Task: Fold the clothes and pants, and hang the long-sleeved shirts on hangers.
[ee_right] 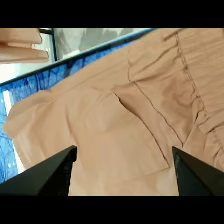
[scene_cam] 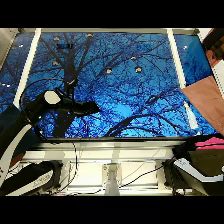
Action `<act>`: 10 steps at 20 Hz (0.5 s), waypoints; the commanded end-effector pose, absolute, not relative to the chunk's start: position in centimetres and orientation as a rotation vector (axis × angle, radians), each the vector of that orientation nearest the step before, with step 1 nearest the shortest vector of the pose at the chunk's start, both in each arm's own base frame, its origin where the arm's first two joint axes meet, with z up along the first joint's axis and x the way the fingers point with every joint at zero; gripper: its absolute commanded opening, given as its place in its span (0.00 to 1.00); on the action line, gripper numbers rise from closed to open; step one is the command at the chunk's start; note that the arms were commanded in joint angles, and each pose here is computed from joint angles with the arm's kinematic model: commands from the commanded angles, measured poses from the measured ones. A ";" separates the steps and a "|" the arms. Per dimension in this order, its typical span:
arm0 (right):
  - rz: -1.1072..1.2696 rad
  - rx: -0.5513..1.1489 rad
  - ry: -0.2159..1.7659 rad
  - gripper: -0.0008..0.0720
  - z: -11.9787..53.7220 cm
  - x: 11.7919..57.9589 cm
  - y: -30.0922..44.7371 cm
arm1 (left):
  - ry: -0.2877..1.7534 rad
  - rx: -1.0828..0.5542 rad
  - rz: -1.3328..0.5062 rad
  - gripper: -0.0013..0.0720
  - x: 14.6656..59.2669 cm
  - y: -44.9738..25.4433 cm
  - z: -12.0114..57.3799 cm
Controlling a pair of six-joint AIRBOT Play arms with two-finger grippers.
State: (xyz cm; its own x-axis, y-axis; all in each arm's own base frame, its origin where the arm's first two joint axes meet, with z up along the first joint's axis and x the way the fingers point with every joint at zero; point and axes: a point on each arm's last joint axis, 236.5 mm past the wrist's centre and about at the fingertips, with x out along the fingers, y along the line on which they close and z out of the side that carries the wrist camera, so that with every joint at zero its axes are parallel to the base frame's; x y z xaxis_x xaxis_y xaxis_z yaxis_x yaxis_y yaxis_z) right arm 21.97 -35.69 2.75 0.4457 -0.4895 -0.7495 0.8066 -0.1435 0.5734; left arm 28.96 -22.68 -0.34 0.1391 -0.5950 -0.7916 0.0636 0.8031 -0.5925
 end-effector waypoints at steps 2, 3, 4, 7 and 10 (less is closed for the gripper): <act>-1.094 1.126 0.337 0.96 5.0 22.4 -36.0 | 1.357 -0.477 -0.502 0.90 29.0 -22.7 -0.3; -1.070 1.017 0.310 0.95 7.3 22.5 -36.8 | 1.357 -0.477 -0.502 0.90 29.0 -22.7 -0.3; -1.045 0.903 0.278 0.90 10.2 22.7 -37.5 | 1.357 -0.477 -0.503 0.90 29.0 -22.7 -0.3; -0.971 0.628 0.148 0.84 20.1 23.9 -37.5 | 1.357 -0.476 -0.503 0.90 29.0 -22.7 -0.3; -0.851 0.456 -0.001 0.48 29.2 26.9 -34.0 | 1.357 -0.477 -0.502 0.90 29.0 -22.7 -0.3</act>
